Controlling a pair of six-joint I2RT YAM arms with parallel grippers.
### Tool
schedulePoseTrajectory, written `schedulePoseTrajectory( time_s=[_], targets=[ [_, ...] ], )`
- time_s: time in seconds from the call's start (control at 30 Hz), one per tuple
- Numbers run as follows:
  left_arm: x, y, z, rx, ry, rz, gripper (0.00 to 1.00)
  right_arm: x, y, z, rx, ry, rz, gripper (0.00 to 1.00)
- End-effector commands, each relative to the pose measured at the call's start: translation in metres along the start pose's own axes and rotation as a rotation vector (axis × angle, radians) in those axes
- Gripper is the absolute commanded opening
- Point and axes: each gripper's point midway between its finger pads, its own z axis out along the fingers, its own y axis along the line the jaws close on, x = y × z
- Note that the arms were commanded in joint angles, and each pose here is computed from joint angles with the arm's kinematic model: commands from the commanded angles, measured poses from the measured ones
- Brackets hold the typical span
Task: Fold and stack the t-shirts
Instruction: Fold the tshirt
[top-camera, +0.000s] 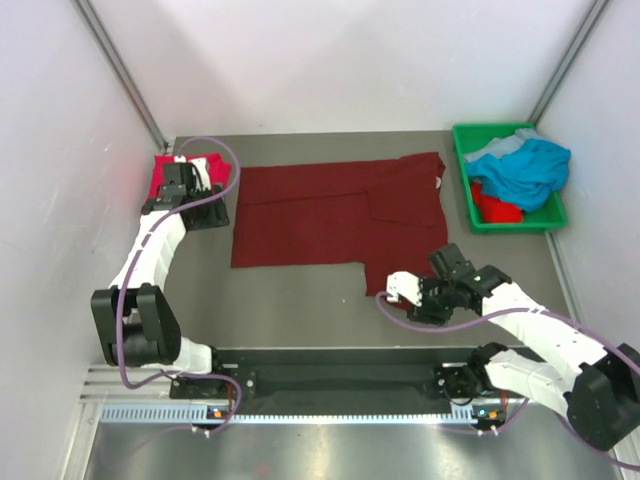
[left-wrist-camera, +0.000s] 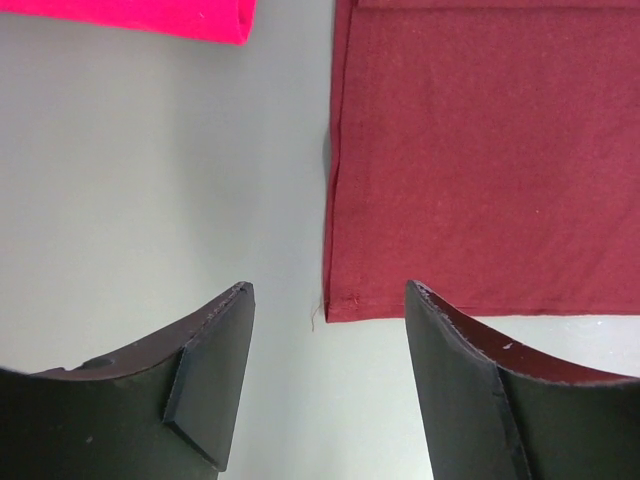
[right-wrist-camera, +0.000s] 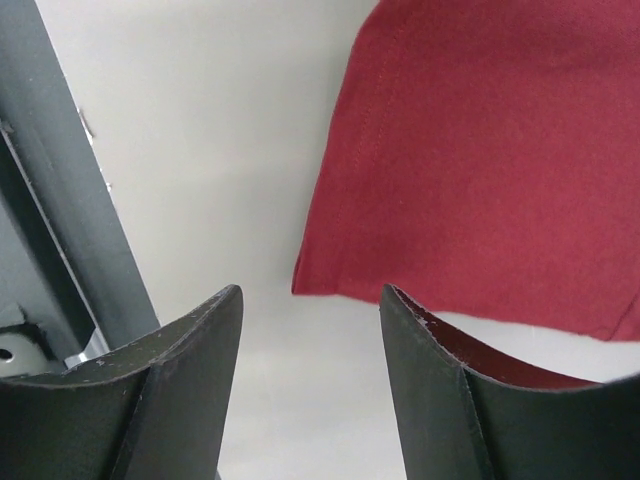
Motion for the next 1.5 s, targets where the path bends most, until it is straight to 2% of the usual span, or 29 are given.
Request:
schedulePoseTrajectory(
  time_s=[0.0, 0.33, 0.53, 0.63, 0.7, 0.73, 0.77, 0.87, 0.97, 1.1, 1.2, 1.47],
  targets=[
    [-0.007, -0.003, -0.007, 0.025, -0.025, -0.025, 0.68, -0.006, -0.002, 0.008, 0.006, -0.018, -0.05, 0.58],
    [-0.005, 0.001, -0.008, 0.037, -0.018, -0.035, 0.75, 0.002, -0.002, 0.02, -0.009, 0.036, -0.085, 0.57],
    [-0.008, 0.005, -0.016, 0.031, -0.038, -0.04, 0.74, 0.005, -0.01, 0.022, 0.002, 0.081, -0.11, 0.55],
    [-0.004, 0.005, -0.018, 0.033, -0.034, -0.043, 0.74, 0.005, -0.015, 0.022, 0.026, 0.085, -0.105, 0.5],
    [-0.002, 0.003, -0.02, 0.043, -0.027, -0.045, 0.74, 0.006, -0.019, 0.022, 0.056, 0.091, -0.087, 0.44],
    [-0.002, 0.003, -0.02, 0.047, -0.025, -0.049, 0.74, 0.005, -0.021, 0.021, 0.066, 0.089, -0.087, 0.39],
    [-0.002, 0.001, -0.021, 0.054, -0.026, -0.053, 0.74, 0.005, -0.022, 0.02, 0.073, 0.092, -0.086, 0.27],
    [-0.007, 0.0, -0.021, 0.061, -0.029, -0.053, 0.73, 0.004, -0.025, 0.016, 0.099, 0.087, -0.078, 0.14],
    [-0.012, -0.002, -0.019, 0.07, -0.026, -0.054, 0.73, 0.001, -0.029, 0.009, 0.131, 0.074, -0.075, 0.05],
    [-0.011, -0.002, -0.016, 0.075, -0.009, -0.055, 0.73, -0.008, -0.037, -0.002, 0.171, 0.051, -0.083, 0.0],
    [-0.003, -0.003, -0.016, 0.08, 0.017, -0.056, 0.72, -0.02, -0.046, -0.013, 0.204, 0.024, -0.082, 0.0],
    [0.045, -0.006, -0.003, 0.104, 0.18, -0.105, 0.72, -0.06, -0.079, -0.042, 0.302, -0.068, -0.075, 0.0]
  ],
)
